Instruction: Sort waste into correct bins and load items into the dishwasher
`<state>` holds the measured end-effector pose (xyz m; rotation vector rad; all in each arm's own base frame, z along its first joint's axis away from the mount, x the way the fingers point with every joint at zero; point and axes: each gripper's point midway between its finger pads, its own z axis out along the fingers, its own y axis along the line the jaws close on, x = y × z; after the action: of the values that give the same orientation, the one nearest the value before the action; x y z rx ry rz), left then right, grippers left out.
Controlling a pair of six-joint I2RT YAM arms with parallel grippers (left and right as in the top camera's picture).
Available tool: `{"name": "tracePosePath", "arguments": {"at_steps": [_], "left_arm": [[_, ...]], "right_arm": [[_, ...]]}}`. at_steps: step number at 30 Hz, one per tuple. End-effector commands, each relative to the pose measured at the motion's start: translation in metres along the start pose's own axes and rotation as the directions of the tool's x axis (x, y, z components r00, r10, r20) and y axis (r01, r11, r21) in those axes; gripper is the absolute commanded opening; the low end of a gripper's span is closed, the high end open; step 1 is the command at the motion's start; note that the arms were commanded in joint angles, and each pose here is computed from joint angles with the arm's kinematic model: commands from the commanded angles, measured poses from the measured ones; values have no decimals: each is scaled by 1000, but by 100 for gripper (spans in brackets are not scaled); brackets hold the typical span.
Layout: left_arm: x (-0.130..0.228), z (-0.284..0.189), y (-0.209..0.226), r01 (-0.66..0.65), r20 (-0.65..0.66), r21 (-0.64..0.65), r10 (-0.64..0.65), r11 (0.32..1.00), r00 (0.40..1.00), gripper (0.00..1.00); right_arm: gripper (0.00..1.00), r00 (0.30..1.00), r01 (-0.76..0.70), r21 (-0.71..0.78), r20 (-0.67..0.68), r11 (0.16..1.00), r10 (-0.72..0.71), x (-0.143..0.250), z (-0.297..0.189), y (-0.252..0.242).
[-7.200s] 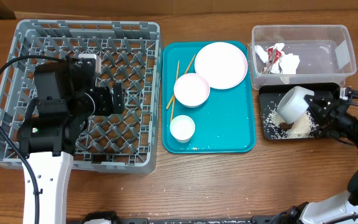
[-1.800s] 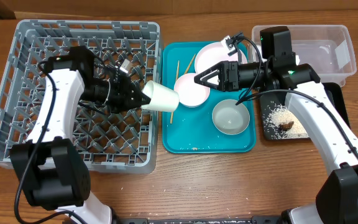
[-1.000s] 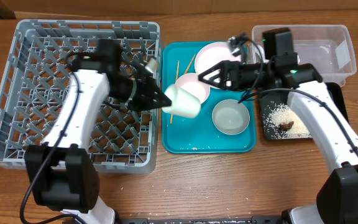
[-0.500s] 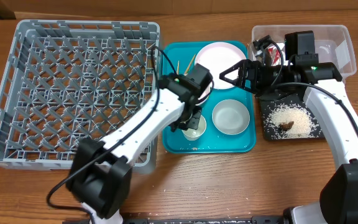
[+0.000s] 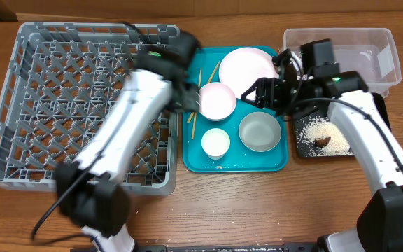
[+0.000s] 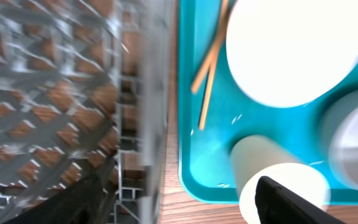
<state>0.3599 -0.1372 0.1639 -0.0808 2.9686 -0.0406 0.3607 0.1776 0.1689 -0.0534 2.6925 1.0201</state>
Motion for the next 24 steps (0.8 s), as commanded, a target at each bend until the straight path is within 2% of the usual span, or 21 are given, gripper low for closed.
{"name": "tracePosePath", "arguments": {"at_steps": [1,4,7,12,13,14,16,17,18,19,22,23,24], "left_arm": [[-25,-61,38,110,105,199,-133,974,986,81],[-37,-65,82,204,95,257,-235,944,967,79],[-37,-64,90,184,106,236,-213,954,971,79],[-32,-60,96,193,93,191,-213,962,972,76],[-31,-59,96,193,91,190,-214,963,973,75],[-31,-59,96,194,90,190,-214,963,973,74],[-31,-59,96,194,90,190,-214,963,973,69],[-31,-59,96,194,89,191,-213,962,973,61],[-30,-60,94,192,84,201,-212,961,974,59],[-29,-60,90,178,78,222,-200,959,977,61],[-24,-67,59,68,55,390,-97,918,994,63],[-21,-70,46,25,54,461,-56,887,997,64],[-16,-78,20,-62,69,612,24,789,997,69]], "right_arm": [[72,1000,-19,191,14,981,17,13,13,-2],[70,999,32,410,-17,912,-28,44,45,2],[69,999,43,473,-46,880,-24,57,63,-4],[51,988,78,515,-151,854,1,79,97,-21],[46,987,77,519,-158,851,6,81,99,-23],[31,987,78,521,-159,850,7,81,100,-24],[13,989,71,519,-151,852,9,78,99,-23],[4,990,59,512,-137,857,13,73,93,-19],[4,992,50,504,-126,862,16,68,87,-14],[4,993,43,499,-114,865,17,63,80,-10],[4,999,-5,440,-44,898,27,42,46,9],[4,999,-27,390,-17,920,36,35,35,16],[4,998,-61,254,22,965,57,19,17,31]]}}
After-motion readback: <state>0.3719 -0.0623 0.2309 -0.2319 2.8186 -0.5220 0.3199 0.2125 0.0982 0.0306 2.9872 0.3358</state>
